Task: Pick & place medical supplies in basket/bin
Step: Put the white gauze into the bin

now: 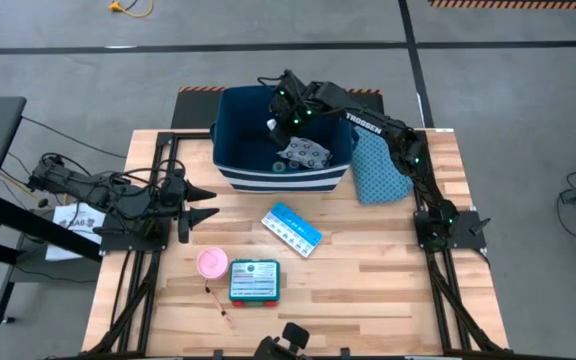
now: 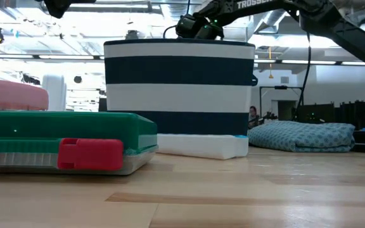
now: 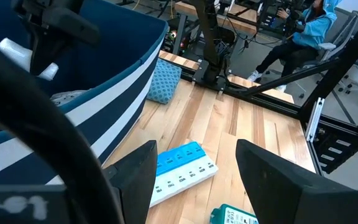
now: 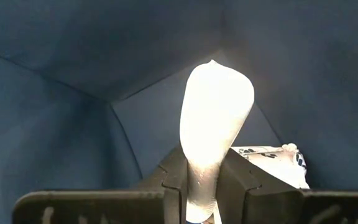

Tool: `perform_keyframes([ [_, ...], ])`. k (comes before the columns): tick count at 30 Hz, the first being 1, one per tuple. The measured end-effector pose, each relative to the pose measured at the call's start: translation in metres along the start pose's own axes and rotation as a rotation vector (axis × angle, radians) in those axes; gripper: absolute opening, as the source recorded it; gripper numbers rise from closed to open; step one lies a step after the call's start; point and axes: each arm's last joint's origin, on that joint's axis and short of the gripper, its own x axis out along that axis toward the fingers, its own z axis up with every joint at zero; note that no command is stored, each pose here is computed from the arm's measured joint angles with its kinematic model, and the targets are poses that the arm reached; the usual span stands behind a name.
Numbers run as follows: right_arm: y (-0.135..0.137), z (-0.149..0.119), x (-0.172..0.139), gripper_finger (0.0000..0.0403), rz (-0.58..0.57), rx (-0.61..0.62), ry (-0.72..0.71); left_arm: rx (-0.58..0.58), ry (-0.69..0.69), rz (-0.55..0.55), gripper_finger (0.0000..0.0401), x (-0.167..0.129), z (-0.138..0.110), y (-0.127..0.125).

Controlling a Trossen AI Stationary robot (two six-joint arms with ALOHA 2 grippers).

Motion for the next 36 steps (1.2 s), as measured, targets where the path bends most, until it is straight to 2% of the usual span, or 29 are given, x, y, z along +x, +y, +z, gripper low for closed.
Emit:
perform_keyframes([
  [23, -0.0001, -0.0002, 0.0006, 0.0047, 0.000, 0.000, 0.001, 0.000, 0.000, 0.000, 0.0210, 0.0000, 0.0000, 0.0000],
  [36, -0.0024, -0.0069, 0.0072, 0.0047, -0.026, -0.037, 0.052, 0.001, 0.000, 0.001, 0.0210, 0.0001, 0.0000, 0.0000],
])
